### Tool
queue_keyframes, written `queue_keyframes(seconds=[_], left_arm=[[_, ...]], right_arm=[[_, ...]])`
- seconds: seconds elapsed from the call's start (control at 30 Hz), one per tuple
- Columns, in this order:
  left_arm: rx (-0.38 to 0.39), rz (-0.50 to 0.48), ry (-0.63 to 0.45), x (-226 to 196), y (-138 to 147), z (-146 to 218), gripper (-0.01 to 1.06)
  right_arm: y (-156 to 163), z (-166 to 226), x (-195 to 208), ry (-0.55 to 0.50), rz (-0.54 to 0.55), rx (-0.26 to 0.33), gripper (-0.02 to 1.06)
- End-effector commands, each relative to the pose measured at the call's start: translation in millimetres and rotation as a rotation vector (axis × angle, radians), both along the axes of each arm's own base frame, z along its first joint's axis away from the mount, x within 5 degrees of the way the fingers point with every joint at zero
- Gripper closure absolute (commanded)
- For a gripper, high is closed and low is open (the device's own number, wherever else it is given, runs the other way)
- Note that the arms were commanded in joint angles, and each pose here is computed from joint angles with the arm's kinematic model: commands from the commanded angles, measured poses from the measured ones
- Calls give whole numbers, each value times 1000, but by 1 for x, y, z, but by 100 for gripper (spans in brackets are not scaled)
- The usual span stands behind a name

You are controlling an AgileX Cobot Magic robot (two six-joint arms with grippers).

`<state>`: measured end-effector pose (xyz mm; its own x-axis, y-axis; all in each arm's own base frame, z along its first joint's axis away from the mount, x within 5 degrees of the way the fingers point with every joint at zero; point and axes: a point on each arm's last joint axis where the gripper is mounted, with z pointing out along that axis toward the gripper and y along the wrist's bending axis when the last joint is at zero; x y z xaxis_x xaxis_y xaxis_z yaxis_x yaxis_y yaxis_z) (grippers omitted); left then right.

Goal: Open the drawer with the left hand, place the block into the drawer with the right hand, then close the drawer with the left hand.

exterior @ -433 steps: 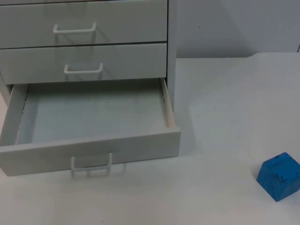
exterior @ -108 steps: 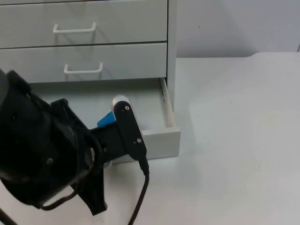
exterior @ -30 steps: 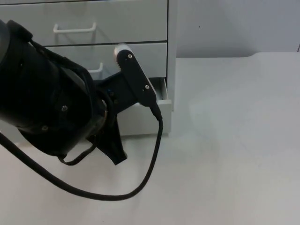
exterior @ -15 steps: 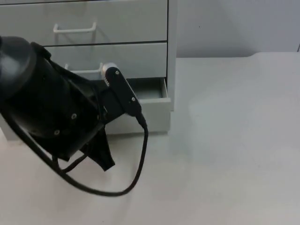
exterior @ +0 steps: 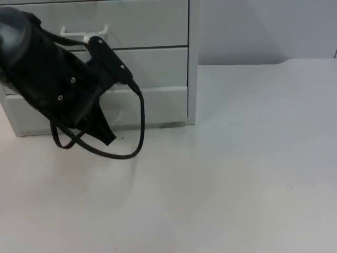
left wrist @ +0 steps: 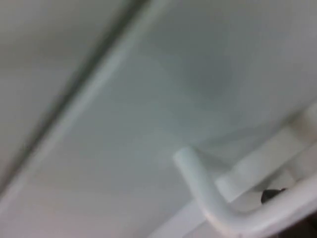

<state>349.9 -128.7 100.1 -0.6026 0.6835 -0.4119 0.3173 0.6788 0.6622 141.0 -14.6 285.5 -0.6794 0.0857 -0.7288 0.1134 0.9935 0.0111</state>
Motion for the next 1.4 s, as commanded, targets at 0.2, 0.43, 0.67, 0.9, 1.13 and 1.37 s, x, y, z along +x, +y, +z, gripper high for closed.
queue_keyframes(seconds=[0.2, 0.43, 0.67, 0.9, 1.13, 1.37], left_arm=[[26, -20, -13, -1, 2, 5, 105], [-77, -61, 68, -67, -17, 26, 105], [-393, -73, 194, -111, -31, 56, 105], [-580, -70, 148, -135, -21, 113, 105], [-691, -45, 3, -159, 4, 167, 105], [-724, -4, -176, -200, 52, 217, 105]], right_arm=[[0, 2, 0, -19, 2, -8, 41], [0, 2, 0, -19, 2, -8, 41], [0, 1, 0, -17, 2, -7, 41], [0, 1, 0, -14, 2, -1, 41], [0, 1, 0, -15, 2, 3, 41], [14, 1, 1, -12, 135, -35, 41]])
